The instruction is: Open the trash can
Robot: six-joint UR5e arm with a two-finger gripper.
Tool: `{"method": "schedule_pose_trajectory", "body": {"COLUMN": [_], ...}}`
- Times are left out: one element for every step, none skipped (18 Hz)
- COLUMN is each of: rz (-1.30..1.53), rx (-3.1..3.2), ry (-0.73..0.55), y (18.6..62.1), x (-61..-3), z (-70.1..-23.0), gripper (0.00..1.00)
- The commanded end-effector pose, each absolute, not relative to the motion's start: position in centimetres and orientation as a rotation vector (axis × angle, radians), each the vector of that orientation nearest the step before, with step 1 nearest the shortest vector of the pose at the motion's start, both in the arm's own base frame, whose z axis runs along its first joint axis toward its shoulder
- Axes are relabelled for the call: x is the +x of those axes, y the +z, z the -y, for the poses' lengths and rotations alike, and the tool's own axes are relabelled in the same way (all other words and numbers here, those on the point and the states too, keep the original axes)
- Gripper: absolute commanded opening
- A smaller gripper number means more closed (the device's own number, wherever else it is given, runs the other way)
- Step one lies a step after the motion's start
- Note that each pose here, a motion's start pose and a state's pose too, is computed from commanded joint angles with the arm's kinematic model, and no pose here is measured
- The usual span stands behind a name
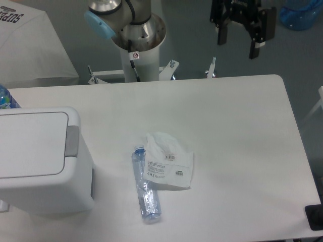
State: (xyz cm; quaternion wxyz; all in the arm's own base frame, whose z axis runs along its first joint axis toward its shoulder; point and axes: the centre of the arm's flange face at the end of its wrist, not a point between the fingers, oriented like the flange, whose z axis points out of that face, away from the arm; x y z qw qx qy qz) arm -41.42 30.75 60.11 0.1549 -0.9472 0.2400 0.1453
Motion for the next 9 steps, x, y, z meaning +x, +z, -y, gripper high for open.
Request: {"method": "schedule_pose_trajectory", "body": {"rz": [-0.688,-0.687,-0.687,-0.681,-0.653,-0.614,-0.571,-0.506,-0.446], "rx": [-2.715,-2.716,-2.715,-2.712,-2.714,-2.712,-2.704,-2.698,-2.685], "ry": [0.418,0.412,0.413,0.411,0.397,0.380,0.362,0.356,0.348], "y": [60.1,60.0,60.0,60.1,59.9,59.9,59.7,59.6,59.5], "x": [-41.4,-41.4,-41.3,-41.1,-40.9,-40.4,-39.8,-39.5,-39.2], "z": [-30.8,-30.8,-30.8,-31.1,-31.6,-32.5,-33.7,-34.6,-35.7], "gripper": [1.00,1.00,1.00,1.00,1.00,1.00,1.00,1.00,1.00]}}
